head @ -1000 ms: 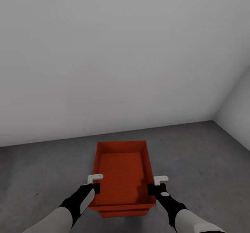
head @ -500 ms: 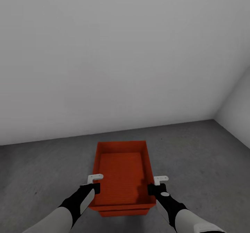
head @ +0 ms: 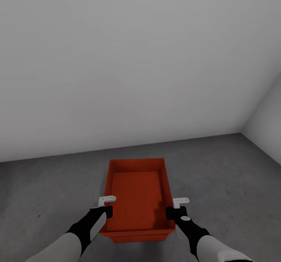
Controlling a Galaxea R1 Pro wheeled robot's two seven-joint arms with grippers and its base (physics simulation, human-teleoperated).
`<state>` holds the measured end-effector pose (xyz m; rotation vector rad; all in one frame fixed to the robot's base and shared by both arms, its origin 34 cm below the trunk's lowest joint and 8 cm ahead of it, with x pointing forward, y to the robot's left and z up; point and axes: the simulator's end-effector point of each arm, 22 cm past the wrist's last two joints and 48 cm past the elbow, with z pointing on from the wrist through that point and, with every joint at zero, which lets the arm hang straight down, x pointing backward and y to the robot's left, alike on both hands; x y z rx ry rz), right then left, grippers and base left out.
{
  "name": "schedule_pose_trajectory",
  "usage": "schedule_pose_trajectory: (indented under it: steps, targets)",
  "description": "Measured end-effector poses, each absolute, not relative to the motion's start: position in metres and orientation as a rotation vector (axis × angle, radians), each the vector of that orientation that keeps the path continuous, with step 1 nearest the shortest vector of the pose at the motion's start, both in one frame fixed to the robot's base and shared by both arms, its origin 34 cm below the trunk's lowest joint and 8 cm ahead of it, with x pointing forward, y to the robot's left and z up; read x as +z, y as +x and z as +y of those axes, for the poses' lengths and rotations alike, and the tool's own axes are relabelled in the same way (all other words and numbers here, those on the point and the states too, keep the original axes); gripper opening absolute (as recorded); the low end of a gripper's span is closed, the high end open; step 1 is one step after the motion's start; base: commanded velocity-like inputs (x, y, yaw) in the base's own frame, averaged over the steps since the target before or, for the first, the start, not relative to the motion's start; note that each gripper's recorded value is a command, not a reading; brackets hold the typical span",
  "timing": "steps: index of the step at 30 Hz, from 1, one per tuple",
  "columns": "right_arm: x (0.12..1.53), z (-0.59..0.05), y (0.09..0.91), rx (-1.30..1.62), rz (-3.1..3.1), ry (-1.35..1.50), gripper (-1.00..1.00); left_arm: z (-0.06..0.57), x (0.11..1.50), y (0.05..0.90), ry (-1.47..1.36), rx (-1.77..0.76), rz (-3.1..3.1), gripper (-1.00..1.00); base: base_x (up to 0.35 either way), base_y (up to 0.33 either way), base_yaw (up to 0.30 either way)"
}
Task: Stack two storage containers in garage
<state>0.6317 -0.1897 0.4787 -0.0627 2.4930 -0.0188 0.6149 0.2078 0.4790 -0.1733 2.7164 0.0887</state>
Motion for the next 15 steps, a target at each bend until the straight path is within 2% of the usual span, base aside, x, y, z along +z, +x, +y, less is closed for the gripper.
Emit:
schedule_pose_trajectory:
  steps: [15]
  targets:
    - [0.452,-0.19,0.629,-0.019,2.492,-0.063,-1.0,0.208,0.453,0.612,-0.174,0.089,2.716,-1.0,0.0,0.0,0.0]
